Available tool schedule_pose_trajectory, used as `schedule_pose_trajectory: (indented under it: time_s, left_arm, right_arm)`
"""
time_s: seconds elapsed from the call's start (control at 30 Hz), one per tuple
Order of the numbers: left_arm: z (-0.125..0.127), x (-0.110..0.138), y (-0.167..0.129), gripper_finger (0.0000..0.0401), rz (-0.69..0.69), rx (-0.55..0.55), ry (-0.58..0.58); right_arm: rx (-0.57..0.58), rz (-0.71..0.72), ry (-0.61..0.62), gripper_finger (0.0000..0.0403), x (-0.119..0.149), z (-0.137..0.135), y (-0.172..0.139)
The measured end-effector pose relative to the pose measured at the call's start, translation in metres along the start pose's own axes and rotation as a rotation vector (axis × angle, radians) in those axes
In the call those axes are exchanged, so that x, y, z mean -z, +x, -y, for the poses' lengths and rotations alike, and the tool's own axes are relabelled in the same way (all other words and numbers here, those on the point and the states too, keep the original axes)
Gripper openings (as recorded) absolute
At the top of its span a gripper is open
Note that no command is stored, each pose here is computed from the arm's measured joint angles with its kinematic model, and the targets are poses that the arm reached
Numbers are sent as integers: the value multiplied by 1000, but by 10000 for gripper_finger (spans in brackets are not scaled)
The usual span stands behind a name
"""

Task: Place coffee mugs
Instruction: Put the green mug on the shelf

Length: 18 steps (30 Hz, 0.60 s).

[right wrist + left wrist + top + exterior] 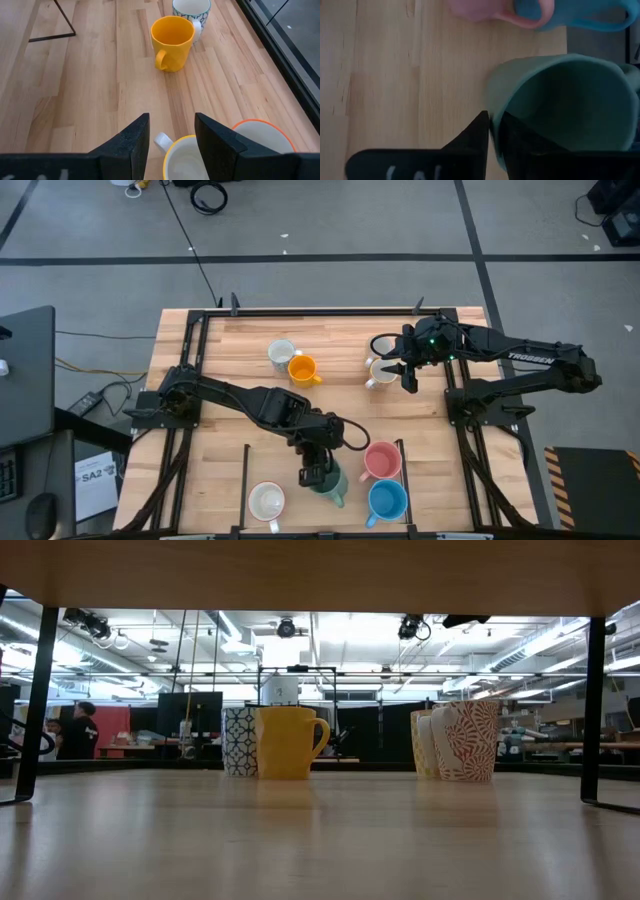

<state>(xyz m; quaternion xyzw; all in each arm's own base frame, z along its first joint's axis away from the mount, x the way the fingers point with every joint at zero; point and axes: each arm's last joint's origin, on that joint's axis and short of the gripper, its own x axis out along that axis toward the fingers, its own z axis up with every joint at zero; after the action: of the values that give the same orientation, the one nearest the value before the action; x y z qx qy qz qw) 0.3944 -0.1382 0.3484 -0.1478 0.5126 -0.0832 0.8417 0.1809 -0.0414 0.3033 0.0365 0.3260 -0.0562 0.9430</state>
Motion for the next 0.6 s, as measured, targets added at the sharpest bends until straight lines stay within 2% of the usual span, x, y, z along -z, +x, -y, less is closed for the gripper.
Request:
schedule_pose_trajectory:
  time_s: [0.6]
  left_arm:
    - [3, -7, 0, 113, 70, 30, 9]
  right_arm:
    - [0, 0, 0, 163, 0, 0, 0]
